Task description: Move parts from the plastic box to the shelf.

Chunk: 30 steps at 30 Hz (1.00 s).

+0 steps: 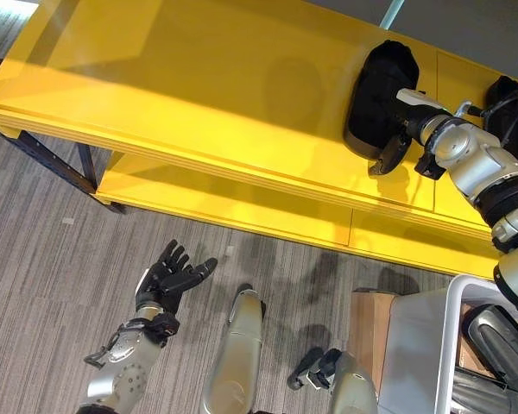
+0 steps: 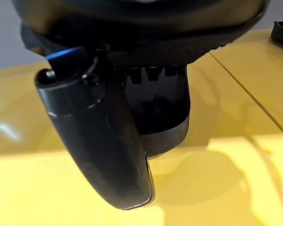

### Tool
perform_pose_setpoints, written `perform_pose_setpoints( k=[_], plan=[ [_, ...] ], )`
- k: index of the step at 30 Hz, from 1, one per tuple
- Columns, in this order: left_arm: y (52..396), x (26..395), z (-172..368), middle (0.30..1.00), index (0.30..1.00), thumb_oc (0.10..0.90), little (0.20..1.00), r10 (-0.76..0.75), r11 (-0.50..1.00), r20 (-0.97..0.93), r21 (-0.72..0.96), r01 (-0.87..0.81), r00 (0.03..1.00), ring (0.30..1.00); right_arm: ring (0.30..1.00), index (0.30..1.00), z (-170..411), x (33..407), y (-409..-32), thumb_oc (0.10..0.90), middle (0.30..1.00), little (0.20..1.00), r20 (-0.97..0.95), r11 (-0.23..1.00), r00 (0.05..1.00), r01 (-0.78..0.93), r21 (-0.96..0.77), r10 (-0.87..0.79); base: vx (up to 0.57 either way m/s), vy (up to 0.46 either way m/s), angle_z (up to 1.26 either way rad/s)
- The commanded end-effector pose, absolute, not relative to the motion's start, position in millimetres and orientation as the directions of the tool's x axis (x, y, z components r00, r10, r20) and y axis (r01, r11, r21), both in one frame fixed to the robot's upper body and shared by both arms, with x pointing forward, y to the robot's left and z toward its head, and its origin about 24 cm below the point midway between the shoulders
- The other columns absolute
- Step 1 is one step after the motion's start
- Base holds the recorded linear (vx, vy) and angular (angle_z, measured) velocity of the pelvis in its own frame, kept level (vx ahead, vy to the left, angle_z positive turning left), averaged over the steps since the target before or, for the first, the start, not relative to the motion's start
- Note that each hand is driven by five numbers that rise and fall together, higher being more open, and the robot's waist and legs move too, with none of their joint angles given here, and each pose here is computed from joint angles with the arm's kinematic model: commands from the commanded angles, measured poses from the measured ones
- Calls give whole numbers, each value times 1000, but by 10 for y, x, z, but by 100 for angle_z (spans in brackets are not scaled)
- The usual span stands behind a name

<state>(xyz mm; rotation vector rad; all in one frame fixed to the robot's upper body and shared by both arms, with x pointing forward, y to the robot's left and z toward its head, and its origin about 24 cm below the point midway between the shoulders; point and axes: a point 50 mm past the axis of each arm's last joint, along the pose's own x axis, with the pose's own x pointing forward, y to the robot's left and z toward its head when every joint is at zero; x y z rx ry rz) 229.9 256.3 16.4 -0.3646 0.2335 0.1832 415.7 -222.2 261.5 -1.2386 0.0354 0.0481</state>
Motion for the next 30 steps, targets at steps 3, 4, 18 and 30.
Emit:
perform_pose_setpoints(
  k=[3,4,18,30],
  plan=[
    [2606,2398,467,1000,1000,900,1000,112,934,-102,-328,-140,988,1000,1000,1000,3223,4052,-2503,900,1000,1000,122,224,987,144,-964,-107,0,0,0],
    [2609,2398,464,1000,1000,900,1000,115,934,-103,-328,-143,988,1000,1000,1000,3248,4051,-2481,900,1000,1000,129,219,987,148,-964,-100,0,0,0],
    [2626,2388,483,1000,1000,900,1000,118,935,-98,-325,-144,988,1000,1000,1000,3341,4049,-2417,900,1000,1000,133,148,987,145,-978,-91,0,0,0],
    [2632,2385,488,1000,1000,900,1000,119,936,-97,-322,-145,988,1000,1000,1000,3383,4034,-2437,900,1000,1000,137,117,986,149,-982,-99,0,0,0]
  ],
)
